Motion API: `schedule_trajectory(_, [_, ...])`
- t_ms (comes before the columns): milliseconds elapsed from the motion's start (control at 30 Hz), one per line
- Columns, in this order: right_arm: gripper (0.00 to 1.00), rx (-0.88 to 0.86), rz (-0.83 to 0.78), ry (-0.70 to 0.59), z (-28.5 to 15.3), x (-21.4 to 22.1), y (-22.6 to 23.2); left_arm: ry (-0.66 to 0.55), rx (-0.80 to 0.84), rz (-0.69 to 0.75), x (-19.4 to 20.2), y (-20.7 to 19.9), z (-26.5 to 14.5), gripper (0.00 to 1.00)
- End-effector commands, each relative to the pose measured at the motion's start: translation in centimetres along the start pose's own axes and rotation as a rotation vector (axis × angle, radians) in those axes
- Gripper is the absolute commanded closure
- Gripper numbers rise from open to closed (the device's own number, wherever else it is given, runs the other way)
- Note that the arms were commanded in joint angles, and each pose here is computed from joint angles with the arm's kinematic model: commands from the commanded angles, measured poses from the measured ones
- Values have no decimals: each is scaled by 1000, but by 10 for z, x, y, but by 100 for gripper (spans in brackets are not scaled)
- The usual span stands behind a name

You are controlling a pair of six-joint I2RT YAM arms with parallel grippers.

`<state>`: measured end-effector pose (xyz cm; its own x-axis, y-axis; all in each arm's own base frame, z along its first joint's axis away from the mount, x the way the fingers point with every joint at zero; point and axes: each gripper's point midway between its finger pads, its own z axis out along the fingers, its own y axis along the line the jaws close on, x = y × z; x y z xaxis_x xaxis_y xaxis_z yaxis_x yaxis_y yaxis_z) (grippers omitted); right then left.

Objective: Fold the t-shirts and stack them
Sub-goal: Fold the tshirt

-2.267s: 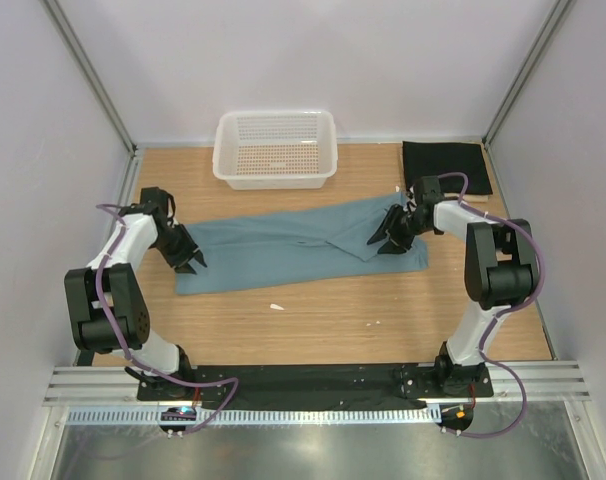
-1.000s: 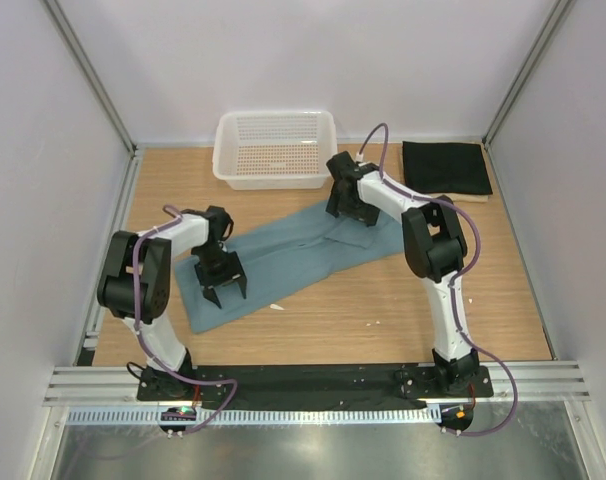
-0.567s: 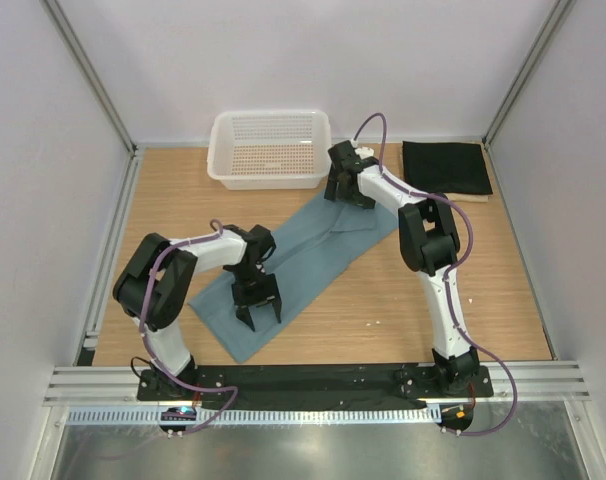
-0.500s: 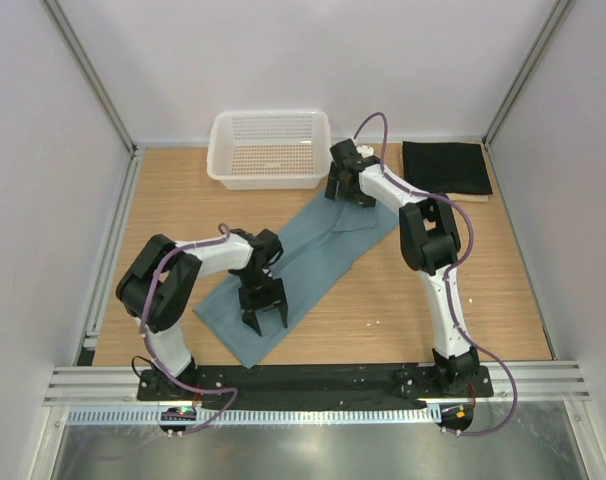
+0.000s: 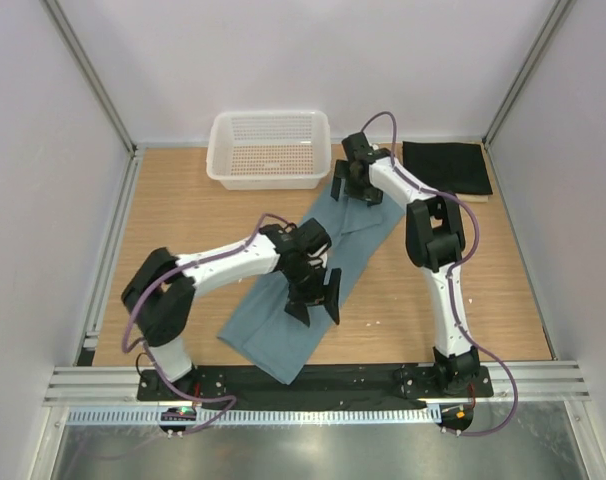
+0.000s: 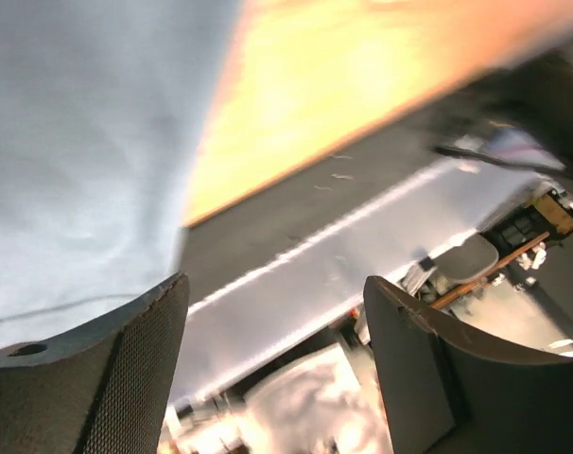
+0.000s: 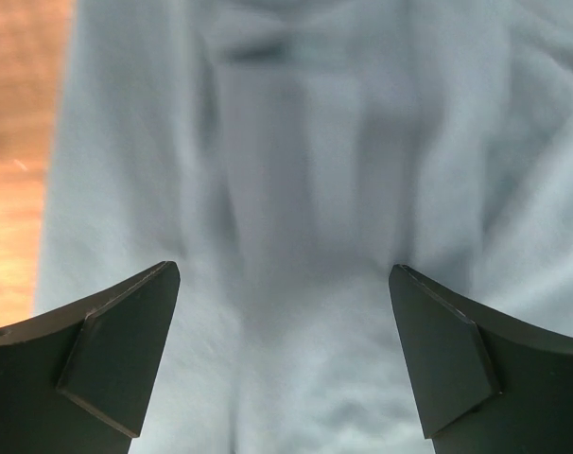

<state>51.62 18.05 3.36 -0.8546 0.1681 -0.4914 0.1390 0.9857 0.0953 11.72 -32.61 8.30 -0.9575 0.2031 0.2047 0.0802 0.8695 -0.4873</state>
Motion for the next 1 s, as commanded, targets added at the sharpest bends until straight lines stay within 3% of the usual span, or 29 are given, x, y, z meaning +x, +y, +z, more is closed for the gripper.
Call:
schedule_trajectory(0, [0,35,0,-10,-68,-12,-19,-148,140,197,4,-49,-76,24])
schedule_trajectory(67, [0,135,-10,7,-87,-6,-41,-245,149,236,8,-49,-106,24])
schedule_trajectory(167, [0,137,-1,-20,-122,1,-42,-347,116,229,8,-29,-132,24])
schedule_trajectory(200, [0,138,-6,-12,-121,13,-41,-434,109,212,5,-18,-153,24])
schedule_trajectory(367, [0,36,8,20,-144,55,21,-599,56,90,2,38,-193,22])
schedule_trajectory(533, [0,40,2,-84,-151,68,61,-730,11,87,9,49,-225,19])
schedule_trajectory(667, [0,110,-4,-137,-152,48,50,-709,18,101,17,51,-220,18])
schedule_trajectory(833, [0,127,-35,-153,-153,14,23,-591,113,89,23,50,-182,18])
schedule_trajectory(967, [0,33,-52,-104,-155,27,34,-543,13,22,11,76,-153,18])
